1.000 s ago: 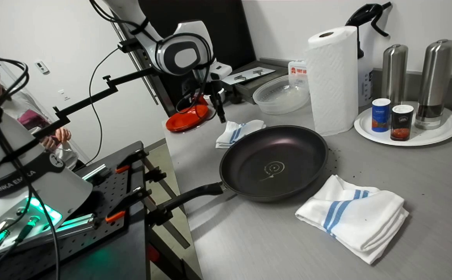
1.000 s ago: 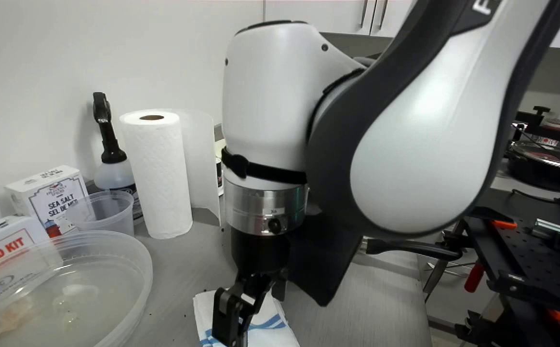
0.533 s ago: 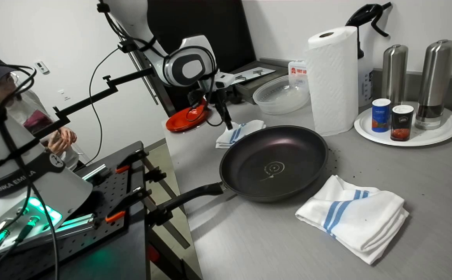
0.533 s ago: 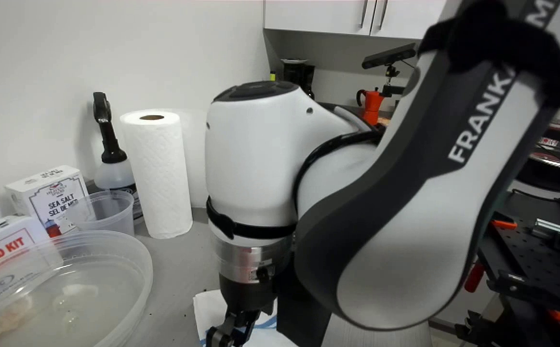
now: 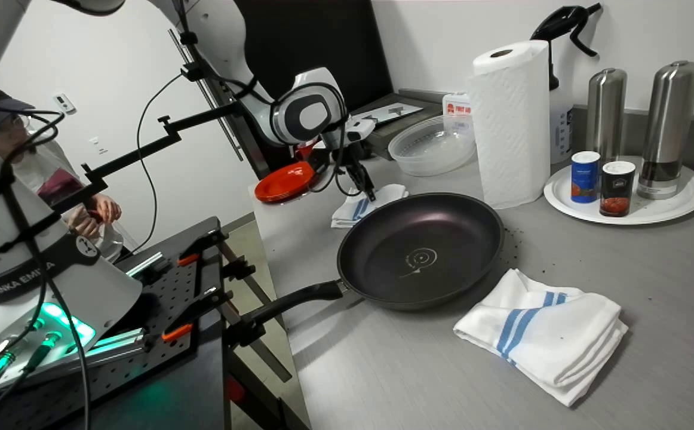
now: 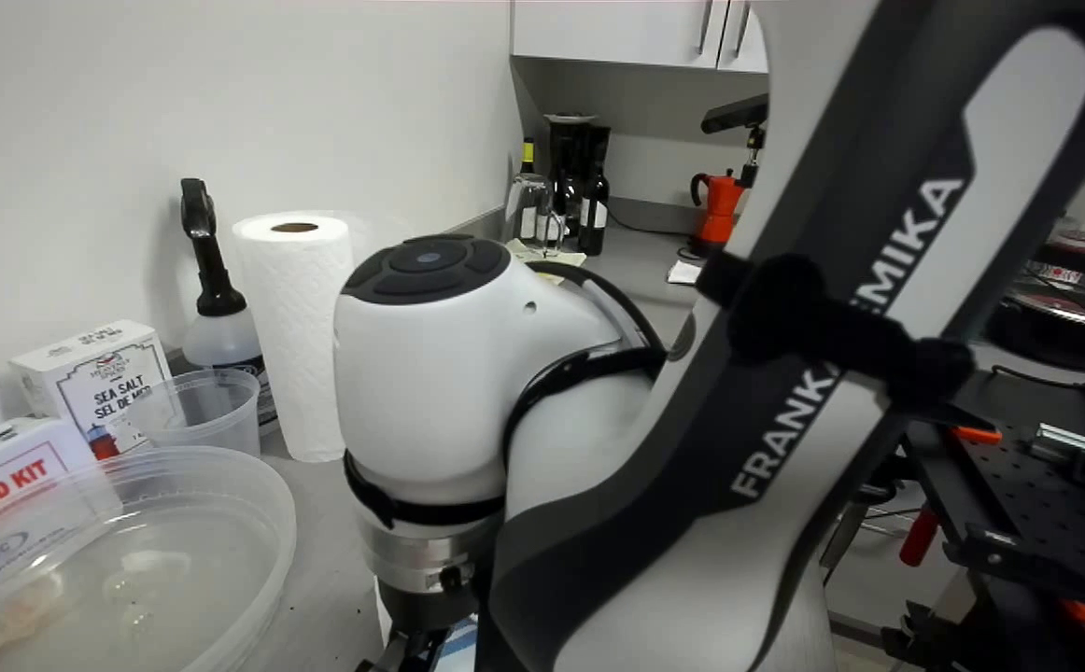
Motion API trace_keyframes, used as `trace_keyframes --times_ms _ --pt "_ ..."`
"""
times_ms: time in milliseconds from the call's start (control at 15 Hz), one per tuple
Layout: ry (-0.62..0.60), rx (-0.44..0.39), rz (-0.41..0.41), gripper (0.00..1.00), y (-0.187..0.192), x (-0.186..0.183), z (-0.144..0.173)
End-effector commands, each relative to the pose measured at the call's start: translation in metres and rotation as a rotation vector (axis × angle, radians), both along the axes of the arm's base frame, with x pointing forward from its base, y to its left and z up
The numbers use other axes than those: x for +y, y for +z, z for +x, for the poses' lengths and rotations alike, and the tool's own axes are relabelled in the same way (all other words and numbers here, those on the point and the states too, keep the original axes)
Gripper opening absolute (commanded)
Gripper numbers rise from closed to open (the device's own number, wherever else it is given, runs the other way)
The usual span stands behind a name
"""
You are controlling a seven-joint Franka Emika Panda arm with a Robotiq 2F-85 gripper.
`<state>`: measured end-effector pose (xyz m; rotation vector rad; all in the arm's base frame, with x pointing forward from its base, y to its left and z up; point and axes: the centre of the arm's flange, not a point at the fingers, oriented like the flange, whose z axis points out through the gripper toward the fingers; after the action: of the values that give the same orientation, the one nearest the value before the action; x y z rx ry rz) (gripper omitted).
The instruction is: Pick up the cloth and wipe the pan
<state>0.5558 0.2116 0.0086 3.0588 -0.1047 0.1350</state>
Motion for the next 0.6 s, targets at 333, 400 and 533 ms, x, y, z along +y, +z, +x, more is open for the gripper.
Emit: trace_keyframes --times_ms 333,400,533 --pt "-0.042 0.056 -0.021 1.00 0.000 -0.019 0.018" --pt "-0.044 0.081 -0.009 1.00 0.002 -0.019 0.016" --pt "-0.047 0.128 0.008 1.00 0.007 -0.018 0.012"
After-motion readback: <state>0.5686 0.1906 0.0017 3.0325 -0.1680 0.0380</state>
